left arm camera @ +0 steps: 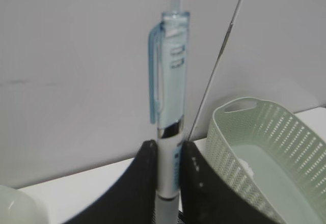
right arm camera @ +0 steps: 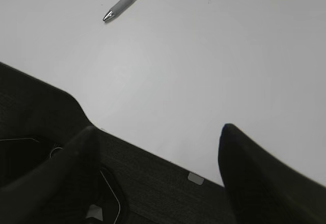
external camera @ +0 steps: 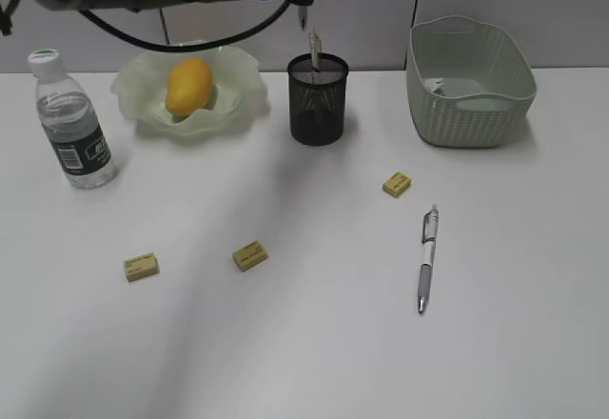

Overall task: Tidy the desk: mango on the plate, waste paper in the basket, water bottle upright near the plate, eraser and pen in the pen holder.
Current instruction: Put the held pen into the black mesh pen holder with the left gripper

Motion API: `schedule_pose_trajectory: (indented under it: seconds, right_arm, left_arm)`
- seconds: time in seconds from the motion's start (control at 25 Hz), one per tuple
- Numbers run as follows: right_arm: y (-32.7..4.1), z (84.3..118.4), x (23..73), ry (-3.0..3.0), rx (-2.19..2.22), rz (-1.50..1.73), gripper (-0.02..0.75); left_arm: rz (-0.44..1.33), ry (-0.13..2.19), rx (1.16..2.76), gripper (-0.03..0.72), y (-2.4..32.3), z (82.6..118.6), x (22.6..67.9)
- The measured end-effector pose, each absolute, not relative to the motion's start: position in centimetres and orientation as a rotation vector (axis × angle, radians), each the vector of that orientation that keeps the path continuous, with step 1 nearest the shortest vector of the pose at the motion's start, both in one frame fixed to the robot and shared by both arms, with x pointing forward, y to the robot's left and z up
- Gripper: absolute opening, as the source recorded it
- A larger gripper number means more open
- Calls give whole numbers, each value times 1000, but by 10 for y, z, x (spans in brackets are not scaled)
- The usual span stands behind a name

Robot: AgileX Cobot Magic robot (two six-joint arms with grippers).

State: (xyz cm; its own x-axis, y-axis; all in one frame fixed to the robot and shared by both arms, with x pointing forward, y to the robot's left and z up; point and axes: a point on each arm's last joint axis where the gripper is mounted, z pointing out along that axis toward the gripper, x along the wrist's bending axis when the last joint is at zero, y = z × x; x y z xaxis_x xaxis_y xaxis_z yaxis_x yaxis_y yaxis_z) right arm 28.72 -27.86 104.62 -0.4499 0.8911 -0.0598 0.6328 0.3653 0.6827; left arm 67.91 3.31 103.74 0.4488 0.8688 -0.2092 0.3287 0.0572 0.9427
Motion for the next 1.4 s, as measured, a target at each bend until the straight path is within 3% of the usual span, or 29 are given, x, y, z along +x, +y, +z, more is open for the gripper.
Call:
schedule_pose_trajectory:
  seconds: [0.4,0.72,1.08,1.4]
  right_arm:
    - [-279,1046,287,2210,1324,827,569]
    - [-279,1046,287,2210,1324,827,569]
    - [-279,1046,287,2210,1324,827,569]
    - [-279,1046,287,2210,1324,827,569]
  left_arm:
    - [595,1137,1464,101,28,991,694]
    - [564,1189,1509,114,23,954,697]
    - [566,1186,1503,382,22,953,697]
    - [554,1164,1505,412,23,981,691]
